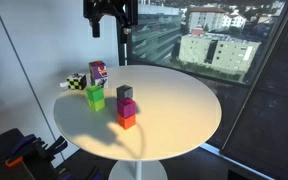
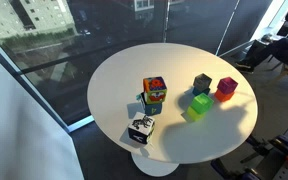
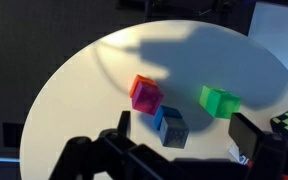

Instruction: Put the pink block on top of the grey block

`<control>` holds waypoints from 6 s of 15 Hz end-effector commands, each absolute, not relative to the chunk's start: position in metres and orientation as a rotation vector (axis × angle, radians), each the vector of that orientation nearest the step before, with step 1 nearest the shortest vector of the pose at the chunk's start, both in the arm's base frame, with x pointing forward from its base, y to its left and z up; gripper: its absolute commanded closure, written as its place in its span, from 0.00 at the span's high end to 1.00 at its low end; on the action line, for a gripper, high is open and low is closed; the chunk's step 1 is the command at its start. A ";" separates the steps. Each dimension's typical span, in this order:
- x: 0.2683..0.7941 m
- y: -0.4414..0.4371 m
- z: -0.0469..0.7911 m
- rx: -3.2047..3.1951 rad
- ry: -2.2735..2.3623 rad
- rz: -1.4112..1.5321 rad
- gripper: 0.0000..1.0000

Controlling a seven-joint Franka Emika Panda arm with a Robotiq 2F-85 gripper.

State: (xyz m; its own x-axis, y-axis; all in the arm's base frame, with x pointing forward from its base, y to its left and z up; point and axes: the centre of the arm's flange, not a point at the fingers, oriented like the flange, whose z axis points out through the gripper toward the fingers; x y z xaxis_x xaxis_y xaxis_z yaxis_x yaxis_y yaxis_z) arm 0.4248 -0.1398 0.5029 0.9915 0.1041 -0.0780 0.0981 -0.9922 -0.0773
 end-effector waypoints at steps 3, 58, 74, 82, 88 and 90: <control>0.425 -0.140 0.504 -3.063 -0.155 0.122 1.00; 0.482 -0.121 0.277 -3.277 0.192 0.204 1.00; 0.500 -0.108 0.284 -3.285 0.253 0.168 1.00; 0.502 -0.110 0.266 -3.291 0.297 0.212 1.00; 0.502 -0.109 0.253 -3.299 0.306 0.256 0.66; 0.503 -0.108 0.251 -3.302 0.308 0.265 0.47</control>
State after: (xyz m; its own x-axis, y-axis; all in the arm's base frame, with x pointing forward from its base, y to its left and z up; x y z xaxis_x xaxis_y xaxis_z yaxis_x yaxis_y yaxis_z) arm 0.4947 -0.1082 0.2517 0.9723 -0.1843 -0.1440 -0.1602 -0.9734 0.1641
